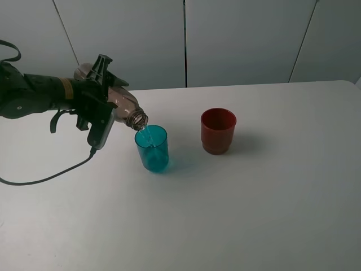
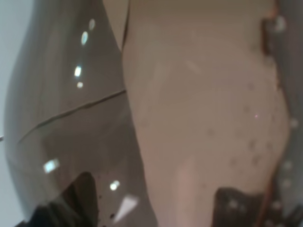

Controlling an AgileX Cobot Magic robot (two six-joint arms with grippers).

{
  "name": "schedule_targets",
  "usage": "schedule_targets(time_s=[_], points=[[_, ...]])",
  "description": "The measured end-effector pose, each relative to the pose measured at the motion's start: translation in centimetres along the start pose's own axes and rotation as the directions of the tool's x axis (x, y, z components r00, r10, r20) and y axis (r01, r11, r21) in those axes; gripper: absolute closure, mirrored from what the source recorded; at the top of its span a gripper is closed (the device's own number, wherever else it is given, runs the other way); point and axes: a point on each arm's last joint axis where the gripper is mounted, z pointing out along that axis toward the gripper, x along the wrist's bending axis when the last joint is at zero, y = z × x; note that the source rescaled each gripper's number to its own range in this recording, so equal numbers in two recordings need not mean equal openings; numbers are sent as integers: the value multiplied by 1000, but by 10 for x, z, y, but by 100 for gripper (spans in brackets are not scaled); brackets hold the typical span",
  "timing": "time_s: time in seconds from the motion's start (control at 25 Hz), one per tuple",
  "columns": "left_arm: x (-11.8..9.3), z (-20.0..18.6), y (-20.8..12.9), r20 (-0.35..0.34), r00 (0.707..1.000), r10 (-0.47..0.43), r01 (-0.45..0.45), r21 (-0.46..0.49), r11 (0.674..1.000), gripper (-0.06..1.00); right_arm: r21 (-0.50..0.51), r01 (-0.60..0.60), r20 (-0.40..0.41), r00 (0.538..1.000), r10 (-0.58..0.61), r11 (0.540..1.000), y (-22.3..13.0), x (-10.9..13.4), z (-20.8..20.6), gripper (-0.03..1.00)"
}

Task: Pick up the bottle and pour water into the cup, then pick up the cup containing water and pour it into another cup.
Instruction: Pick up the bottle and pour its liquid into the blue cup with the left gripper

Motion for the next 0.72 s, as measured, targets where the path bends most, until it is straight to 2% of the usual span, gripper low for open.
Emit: schedule_targets(time_s=[0.4,0.72], points=[[1,0,-1,-4,1000,7,-7,1,1000,90,0,0,0,1000,0,1000,0,0,0,-3],[15,2,-6,-44,998,44,-44,18,999,90,0,0,0,1000,0,1000,0,0,0,-3]])
